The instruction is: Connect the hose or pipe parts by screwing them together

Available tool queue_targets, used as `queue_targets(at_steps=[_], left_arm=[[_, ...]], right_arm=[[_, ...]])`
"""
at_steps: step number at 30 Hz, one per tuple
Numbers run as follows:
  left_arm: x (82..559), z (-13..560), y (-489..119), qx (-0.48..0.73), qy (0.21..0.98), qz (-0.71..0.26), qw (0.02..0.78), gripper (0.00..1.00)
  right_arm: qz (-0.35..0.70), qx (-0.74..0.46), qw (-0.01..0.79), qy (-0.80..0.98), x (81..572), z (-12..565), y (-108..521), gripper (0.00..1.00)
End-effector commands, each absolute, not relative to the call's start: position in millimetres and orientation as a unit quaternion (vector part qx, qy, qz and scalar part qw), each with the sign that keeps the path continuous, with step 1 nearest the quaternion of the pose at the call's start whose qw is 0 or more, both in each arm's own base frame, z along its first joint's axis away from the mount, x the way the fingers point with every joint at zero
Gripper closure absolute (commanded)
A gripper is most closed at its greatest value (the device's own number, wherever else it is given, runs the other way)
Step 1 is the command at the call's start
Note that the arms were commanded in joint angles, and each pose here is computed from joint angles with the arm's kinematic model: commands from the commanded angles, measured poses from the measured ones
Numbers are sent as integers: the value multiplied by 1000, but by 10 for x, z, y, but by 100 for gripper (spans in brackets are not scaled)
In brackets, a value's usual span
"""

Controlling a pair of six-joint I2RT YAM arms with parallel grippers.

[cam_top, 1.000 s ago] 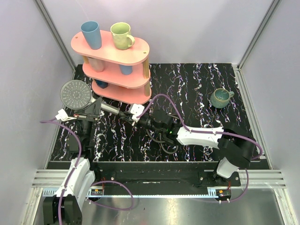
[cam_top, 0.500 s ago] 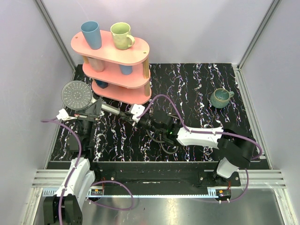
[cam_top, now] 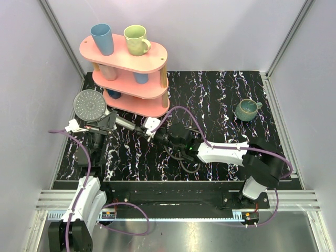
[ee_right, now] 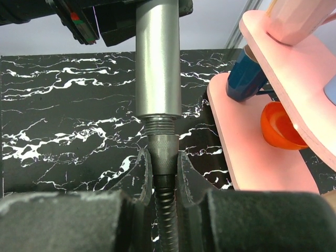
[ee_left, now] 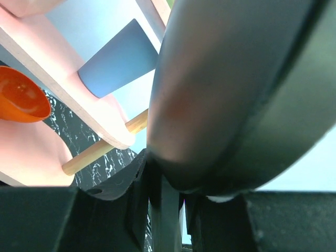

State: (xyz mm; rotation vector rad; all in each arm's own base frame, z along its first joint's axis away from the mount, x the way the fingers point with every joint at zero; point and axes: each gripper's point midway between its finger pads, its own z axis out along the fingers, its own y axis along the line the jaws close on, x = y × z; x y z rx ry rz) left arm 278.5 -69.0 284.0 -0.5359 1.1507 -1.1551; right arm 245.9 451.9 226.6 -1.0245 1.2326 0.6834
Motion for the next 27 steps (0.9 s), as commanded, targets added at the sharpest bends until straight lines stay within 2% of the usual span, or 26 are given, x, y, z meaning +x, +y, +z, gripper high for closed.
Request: queue_targets(at_steps=[1, 14, 27], left_arm=[[2638, 2860, -992, -159, 539, -533, 632, 100], [2590, 2802, -1071, -144, 536, -553, 621, 100], [2661, 2685, -960, -178, 548, -522, 629, 100]], right_arm=[[329, -398, 717, 468, 2493, 3134, 4659, 100], [376, -399, 694, 467, 2479, 3196, 4798, 100], [385, -399, 701, 450, 2340, 3261, 4634, 100]])
